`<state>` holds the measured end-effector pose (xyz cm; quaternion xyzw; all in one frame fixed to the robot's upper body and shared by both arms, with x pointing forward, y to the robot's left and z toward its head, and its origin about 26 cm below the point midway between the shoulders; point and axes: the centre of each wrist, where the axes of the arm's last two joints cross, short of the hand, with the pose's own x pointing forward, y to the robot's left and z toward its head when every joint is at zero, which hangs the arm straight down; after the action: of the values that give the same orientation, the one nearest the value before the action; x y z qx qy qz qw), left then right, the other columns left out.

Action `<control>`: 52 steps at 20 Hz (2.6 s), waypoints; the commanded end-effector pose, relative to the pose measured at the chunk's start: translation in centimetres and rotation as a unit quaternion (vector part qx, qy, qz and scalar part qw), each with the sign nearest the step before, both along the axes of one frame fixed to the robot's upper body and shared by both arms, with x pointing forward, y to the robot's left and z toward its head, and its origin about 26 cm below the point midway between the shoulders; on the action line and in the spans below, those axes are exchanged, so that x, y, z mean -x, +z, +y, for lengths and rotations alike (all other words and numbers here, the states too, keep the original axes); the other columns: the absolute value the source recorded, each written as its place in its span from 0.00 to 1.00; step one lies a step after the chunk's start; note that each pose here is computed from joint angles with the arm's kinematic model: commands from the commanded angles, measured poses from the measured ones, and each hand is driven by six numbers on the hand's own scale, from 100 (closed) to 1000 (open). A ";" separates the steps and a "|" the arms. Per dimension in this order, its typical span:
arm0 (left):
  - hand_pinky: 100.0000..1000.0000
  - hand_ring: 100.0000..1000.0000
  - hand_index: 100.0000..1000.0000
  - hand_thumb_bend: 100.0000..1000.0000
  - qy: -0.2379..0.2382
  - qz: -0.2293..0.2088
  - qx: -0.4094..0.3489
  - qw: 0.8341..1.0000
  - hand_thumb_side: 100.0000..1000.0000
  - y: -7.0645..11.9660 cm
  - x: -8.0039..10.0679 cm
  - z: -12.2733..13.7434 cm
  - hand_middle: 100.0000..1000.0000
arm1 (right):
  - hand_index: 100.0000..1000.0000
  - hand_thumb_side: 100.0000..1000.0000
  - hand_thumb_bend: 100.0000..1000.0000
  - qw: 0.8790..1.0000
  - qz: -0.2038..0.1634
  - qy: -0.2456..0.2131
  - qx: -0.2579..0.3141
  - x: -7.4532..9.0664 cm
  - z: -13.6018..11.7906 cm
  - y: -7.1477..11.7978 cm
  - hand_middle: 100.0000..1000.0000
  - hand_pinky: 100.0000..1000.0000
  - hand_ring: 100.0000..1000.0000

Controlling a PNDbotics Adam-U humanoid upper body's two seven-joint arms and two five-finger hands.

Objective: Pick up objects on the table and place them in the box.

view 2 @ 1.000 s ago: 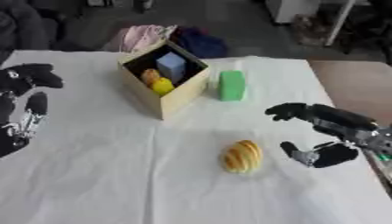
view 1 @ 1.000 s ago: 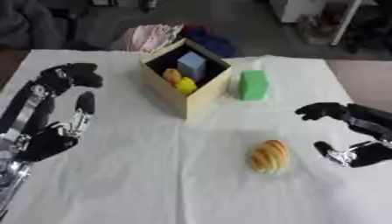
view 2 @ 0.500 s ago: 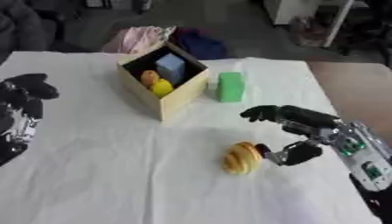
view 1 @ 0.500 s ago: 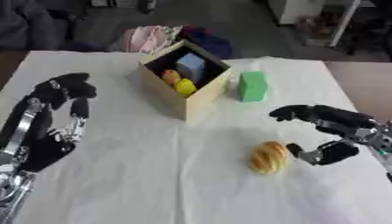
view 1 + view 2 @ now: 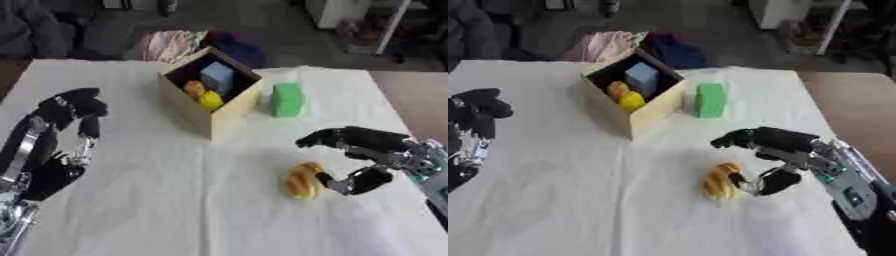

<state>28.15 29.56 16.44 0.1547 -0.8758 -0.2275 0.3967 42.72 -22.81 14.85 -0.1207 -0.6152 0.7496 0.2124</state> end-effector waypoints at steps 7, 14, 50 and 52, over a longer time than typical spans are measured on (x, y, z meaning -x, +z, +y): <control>0.72 0.64 0.82 0.00 0.001 -0.009 -0.005 1.000 0.48 0.6 0.1 0.0 0.59 | 0.91 0.36 0.00 0.972 -0.008 0.112 0.206 -0.1 -0.2 -0.6 0.73 0.83 0.81; 0.72 0.64 0.82 0.00 0.001 -0.006 -0.005 1.000 0.48 0.6 0.1 0.0 0.59 | 0.60 0.23 0.00 0.980 -0.032 0.101 0.170 -0.2 -0.2 -0.7 0.39 0.75 0.63; 0.73 0.64 0.81 0.00 -0.175 -0.038 0.010 0.984 0.50 3.8 -1.8 -5.9 0.59 | 0.63 0.02 0.00 0.945 -0.210 -0.150 -0.200 -5.2 -5.8 9.0 0.41 0.72 0.55; 0.73 0.64 0.81 0.00 -0.178 -0.038 0.011 0.983 0.50 3.9 -1.8 -6.1 0.59 | 0.69 0.03 0.00 0.945 -0.210 -0.152 -0.199 -5.4 -5.2 8.3 0.48 0.73 0.57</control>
<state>30.12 23.65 19.55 0.0040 -0.9025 -0.2745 0.3319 48.02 -27.94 21.82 -0.3068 -0.7549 0.5353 0.2224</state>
